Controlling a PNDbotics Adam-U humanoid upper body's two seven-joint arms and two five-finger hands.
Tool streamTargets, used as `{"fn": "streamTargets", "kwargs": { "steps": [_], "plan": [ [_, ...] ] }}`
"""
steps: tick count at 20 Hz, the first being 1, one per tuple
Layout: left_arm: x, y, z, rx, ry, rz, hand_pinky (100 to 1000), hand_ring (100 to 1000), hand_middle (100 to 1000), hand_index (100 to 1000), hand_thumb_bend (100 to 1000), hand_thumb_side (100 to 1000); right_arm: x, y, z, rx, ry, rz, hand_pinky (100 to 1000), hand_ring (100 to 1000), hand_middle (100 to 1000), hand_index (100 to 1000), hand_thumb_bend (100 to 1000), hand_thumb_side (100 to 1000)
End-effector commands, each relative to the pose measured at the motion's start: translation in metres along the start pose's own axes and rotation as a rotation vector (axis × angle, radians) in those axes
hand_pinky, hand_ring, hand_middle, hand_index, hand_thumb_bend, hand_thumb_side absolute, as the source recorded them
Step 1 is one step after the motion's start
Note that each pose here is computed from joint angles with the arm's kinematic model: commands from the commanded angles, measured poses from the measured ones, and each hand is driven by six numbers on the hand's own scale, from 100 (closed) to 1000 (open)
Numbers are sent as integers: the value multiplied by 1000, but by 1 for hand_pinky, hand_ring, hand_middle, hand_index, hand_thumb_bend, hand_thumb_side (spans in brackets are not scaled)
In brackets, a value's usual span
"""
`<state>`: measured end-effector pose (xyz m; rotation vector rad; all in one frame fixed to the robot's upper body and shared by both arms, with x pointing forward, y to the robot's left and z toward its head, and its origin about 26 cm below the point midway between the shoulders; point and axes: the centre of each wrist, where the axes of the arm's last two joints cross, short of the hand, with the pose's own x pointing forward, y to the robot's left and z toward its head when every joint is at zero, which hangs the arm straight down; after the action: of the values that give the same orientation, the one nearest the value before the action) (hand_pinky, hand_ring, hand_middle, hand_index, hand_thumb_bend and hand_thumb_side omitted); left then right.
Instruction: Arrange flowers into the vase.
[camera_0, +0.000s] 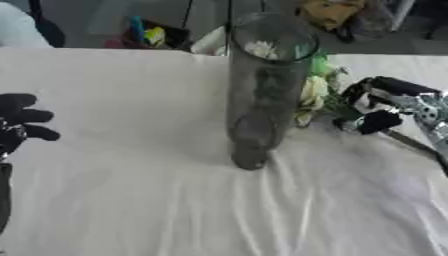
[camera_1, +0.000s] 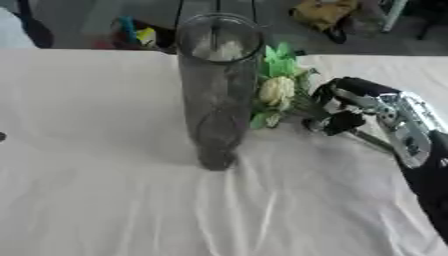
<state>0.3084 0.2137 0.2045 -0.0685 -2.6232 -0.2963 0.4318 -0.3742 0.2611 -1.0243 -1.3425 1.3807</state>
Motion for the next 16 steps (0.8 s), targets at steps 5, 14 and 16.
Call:
{"fn": "streamTargets", "kwargs": {
  "steps": [5,14,16],
  "plan": [
    [5,-1,-3,-10,-25,2,562,667,697,736,100,1000,-4,-2,1,5,15,31,615,801,619,795,315,459],
    [5,-1,-4,-13,-26,4,562,666,691,736,100,1000,-4,2,-1,33,16,47,611,796,627,800,330,450],
    [5,-1,-4,-13,-27,4,562,666,690,736,100,1000,-4,3,-2,40,17,47,613,799,631,802,328,449]
  ]
}}
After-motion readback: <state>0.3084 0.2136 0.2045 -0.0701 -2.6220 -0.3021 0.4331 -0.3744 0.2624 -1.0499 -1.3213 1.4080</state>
